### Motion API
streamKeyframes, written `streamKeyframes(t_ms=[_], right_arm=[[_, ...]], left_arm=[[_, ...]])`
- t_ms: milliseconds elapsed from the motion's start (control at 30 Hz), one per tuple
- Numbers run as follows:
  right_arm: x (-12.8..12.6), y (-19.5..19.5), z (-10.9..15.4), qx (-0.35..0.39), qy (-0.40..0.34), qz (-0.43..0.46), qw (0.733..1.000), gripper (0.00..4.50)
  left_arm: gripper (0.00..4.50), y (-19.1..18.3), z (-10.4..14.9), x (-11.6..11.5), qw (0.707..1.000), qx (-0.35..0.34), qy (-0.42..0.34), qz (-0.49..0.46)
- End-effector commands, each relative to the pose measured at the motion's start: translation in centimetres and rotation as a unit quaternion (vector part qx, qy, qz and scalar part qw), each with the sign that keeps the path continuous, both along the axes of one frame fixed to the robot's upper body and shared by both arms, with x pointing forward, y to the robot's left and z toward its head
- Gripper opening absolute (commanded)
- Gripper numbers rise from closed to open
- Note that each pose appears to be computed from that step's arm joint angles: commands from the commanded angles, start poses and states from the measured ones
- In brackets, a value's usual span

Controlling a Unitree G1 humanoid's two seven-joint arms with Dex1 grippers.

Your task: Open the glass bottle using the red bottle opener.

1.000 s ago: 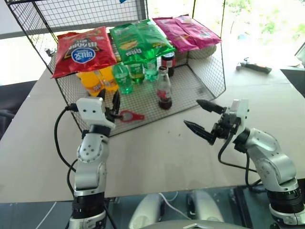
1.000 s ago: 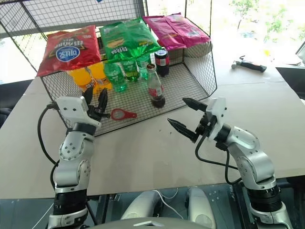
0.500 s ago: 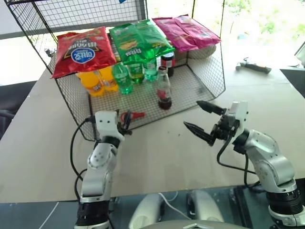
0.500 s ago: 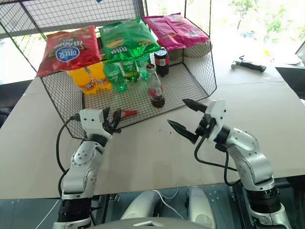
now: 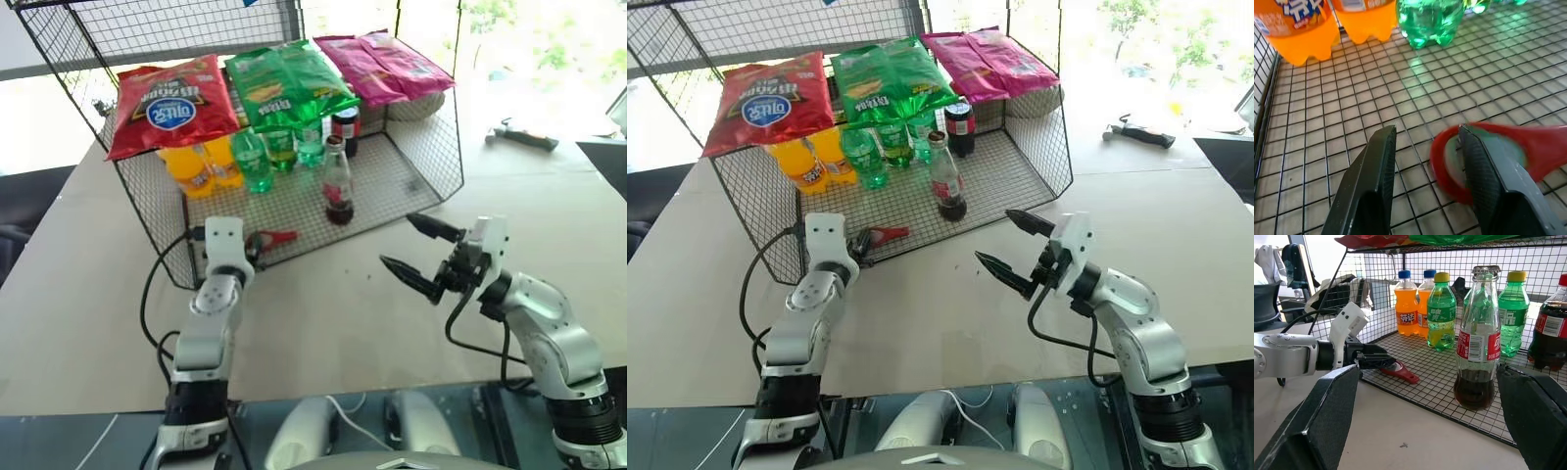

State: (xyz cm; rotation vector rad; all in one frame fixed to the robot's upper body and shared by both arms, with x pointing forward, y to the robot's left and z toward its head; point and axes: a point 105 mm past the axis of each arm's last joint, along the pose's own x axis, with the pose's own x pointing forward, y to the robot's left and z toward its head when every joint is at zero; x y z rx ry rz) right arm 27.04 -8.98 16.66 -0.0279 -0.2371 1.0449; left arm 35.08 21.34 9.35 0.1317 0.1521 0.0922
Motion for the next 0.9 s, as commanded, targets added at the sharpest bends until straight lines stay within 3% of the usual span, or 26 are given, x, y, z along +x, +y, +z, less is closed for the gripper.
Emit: streamKeyframes(t_ms=[33, 233, 633, 900], right_arm=[[-0.4, 0.1, 0.8, 0.005, -0.022, 0.001, 1.000, 4.50], [-0.4, 0.0, 0.9, 0.005, -0.023, -0.005, 1.000, 4.50], [-0.3, 0.1, 0.8, 0.007, -0.020, -0.007, 1.000, 4.50], [-0.3, 0.2, 0.8, 0.006, -0.020, -0.005, 1.000, 4.50]], left_arm=[[2.04, 0.1, 0.1, 0.3, 1.000, 0.009, 0.021, 0.001], [2.04, -0.1, -1.5, -0.4, 0.992, 0.040, 0.114, -0.018], [2.04, -0.3, 2.3, -1.6, 0.998, 0.044, 0.037, -0.023], [2.04, -0.1, 1.9, -2.8, 0.997, 0.041, 0.060, -0.017]])
